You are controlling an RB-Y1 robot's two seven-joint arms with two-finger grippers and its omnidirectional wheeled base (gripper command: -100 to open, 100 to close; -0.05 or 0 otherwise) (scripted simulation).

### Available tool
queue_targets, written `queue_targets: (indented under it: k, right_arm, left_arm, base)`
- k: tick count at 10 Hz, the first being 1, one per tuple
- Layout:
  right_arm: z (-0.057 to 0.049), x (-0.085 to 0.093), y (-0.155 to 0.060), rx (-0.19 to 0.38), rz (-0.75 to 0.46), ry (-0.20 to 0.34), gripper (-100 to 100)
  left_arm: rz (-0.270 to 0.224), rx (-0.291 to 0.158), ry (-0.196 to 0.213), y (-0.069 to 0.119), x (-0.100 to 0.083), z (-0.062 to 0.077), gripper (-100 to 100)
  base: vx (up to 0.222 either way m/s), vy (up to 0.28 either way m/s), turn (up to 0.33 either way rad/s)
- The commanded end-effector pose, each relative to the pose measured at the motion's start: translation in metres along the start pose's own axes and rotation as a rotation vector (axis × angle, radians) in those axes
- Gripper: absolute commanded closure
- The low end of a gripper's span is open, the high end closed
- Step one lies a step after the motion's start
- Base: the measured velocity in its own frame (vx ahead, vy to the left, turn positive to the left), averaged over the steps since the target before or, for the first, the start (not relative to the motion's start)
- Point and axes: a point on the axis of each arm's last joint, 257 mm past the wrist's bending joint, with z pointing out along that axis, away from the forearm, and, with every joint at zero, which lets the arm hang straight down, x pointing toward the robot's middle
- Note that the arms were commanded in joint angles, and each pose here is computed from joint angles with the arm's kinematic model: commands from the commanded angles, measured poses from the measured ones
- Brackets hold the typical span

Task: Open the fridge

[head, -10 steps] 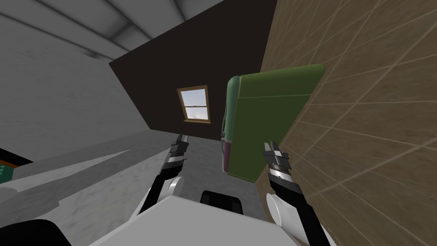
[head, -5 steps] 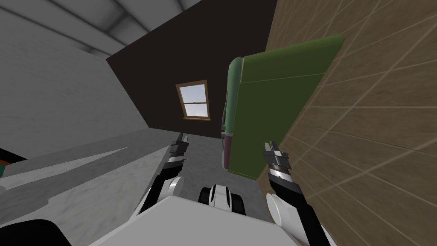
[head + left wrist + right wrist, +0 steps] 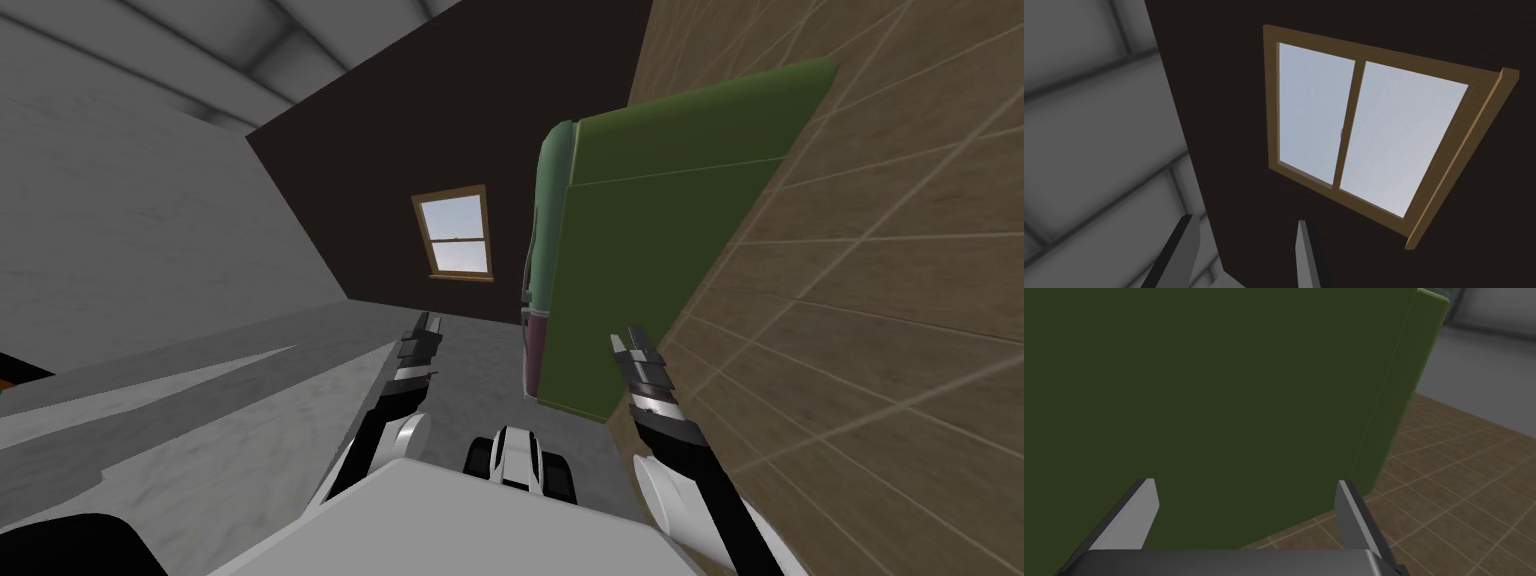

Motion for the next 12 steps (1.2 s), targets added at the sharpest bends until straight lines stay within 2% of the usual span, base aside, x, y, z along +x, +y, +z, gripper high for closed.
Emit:
queue_targets:
  k: [1, 5, 6, 12]
  right_arm:
    - [0.003, 0.007, -0.006, 0.007, -0.153, 0.063, -100]
    - [0.007, 0.014, -0.018, 0.010, -0.412, 0.141, -100]
    - [0.007, 0.015, -0.018, 0.009, -0.421, 0.142, -100]
    - [0.014, 0.019, -0.035, -0.003, -0.789, 0.226, -100]
  left_arm:
    - [0.000, 0.000, 0.000, 0.000, 0.000, 0.000, 0]
    - [0.000, 0.000, 0.000, 0.000, 0.000, 0.000, 0]
    - [0.000, 0.000, 0.000, 0.000, 0.000, 0.000, 0]
    - [0.000, 0.000, 0.000, 0.000, 0.000, 0.000, 0]
  base:
    - [0.040, 0.098, -0.007]
    - [0.053, 0.099, -0.006]
    - [0.043, 0.061, -0.003]
    - [0.043, 0.086, -0.006]
